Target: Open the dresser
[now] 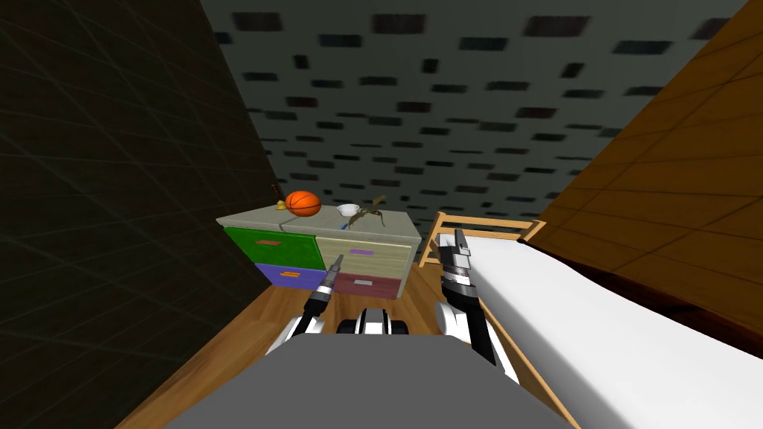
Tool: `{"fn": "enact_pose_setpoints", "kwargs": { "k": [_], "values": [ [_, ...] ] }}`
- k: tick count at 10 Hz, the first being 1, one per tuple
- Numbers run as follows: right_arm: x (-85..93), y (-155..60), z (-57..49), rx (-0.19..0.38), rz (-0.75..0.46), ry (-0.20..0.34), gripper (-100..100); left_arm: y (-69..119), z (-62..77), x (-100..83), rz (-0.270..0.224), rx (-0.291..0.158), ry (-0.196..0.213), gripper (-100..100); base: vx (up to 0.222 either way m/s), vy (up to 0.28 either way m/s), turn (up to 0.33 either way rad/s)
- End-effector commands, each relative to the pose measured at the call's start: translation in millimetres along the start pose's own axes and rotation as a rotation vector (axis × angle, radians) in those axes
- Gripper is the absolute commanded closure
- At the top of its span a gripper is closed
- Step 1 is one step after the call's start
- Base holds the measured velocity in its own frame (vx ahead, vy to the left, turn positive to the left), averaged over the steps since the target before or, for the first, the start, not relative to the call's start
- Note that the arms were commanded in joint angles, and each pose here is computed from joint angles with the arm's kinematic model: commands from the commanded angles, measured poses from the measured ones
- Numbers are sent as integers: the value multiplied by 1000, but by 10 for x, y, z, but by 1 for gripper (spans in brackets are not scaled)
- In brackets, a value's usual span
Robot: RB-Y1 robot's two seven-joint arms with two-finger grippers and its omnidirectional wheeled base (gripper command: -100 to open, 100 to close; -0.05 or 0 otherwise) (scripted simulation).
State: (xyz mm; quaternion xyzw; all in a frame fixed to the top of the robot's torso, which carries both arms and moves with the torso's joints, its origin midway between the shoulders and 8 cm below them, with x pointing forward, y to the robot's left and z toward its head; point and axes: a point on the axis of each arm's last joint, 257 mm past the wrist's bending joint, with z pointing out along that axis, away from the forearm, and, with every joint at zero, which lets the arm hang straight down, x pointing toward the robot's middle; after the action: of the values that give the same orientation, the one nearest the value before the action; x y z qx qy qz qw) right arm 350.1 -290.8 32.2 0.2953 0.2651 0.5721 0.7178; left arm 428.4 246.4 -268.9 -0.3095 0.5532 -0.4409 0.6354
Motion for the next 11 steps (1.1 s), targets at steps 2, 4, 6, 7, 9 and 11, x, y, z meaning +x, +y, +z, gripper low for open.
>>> {"fn": "enact_pose_setpoints", "kwargs": {
  "k": [2,4,6,7,9,11],
  "values": [
    [0,0,0,0,0,0,0,210,-45,164,-2,-44,25,-100,78,-39,-19],
    [0,0,0,0,0,0,0,327,-85,301,-12,-72,38,-100,86,-54,-39],
    [0,0,0,0,0,0,0,395,-111,441,-32,-92,44,-100,83,-50,-20],
    [0,0,0,0,0,0,0,366,-111,395,-25,-85,42,-100,33,-18,-2],
    [0,0,0,0,0,0,0,324,3,349,-23,-88,39,-100,69,-15,-18],
    [0,0,0,0,0,0,0,360,-89,392,-26,-87,42,100,-1,1,8]
  ]
}}
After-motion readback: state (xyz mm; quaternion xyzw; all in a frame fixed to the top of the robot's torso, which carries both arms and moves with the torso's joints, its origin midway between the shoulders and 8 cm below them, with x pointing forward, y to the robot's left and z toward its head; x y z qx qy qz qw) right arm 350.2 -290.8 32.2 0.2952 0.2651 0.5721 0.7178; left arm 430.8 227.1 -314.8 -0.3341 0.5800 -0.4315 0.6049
